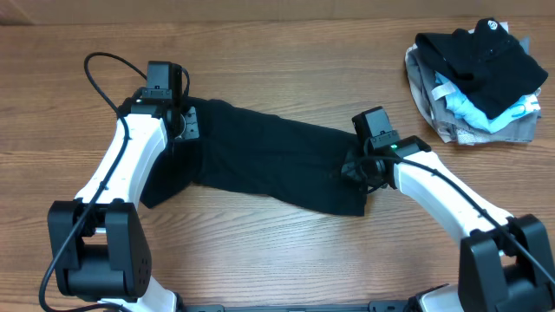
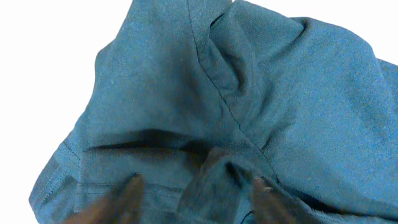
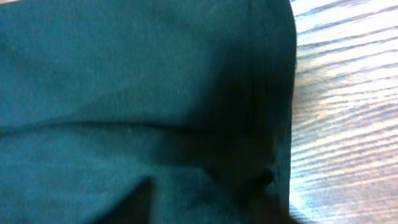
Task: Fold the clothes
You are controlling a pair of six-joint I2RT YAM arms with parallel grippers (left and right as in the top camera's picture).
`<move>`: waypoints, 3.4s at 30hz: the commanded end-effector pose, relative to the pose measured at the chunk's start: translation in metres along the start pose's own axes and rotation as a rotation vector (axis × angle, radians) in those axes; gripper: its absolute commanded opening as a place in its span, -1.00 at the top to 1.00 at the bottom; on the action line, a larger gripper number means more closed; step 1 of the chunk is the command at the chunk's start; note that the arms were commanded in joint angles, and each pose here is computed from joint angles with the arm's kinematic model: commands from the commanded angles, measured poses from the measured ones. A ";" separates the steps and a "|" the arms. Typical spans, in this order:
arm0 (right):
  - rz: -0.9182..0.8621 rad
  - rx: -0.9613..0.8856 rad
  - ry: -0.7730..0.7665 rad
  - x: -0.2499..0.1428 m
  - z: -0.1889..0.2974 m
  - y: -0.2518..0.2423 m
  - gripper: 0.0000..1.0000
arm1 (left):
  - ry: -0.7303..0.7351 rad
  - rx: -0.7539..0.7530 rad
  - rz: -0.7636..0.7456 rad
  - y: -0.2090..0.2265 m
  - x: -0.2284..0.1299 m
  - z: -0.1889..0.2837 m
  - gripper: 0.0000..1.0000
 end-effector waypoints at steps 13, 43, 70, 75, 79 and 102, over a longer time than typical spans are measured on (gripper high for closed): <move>0.023 -0.046 0.040 -0.009 0.001 -0.009 -0.79 | 0.164 0.097 0.449 0.075 -0.042 0.010 -0.40; 0.026 -0.051 0.046 -0.011 0.001 -0.010 -0.86 | 0.030 0.005 0.564 0.066 -0.040 -0.043 0.92; 0.027 -0.051 0.047 -0.011 0.001 -0.010 -0.89 | -0.454 -0.101 0.381 0.069 0.100 0.046 0.91; 0.027 -0.051 0.047 -0.011 0.001 -0.010 -0.88 | -0.548 -0.107 0.344 0.069 0.118 0.056 0.91; 0.026 -0.053 0.049 -0.012 0.001 -0.010 -0.89 | -0.570 -0.110 0.309 0.067 0.122 0.059 0.92; -0.028 0.045 0.101 -0.008 0.002 -0.009 -0.98 | 0.079 -0.046 0.180 0.047 -0.011 0.010 0.18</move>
Point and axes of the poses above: each gripper's point midway between its finger pads, its own z axis back along the fingers, its own y axis along the line the jaws close on, x = y × z, the point moved 3 cm from there along z, back along the fingers
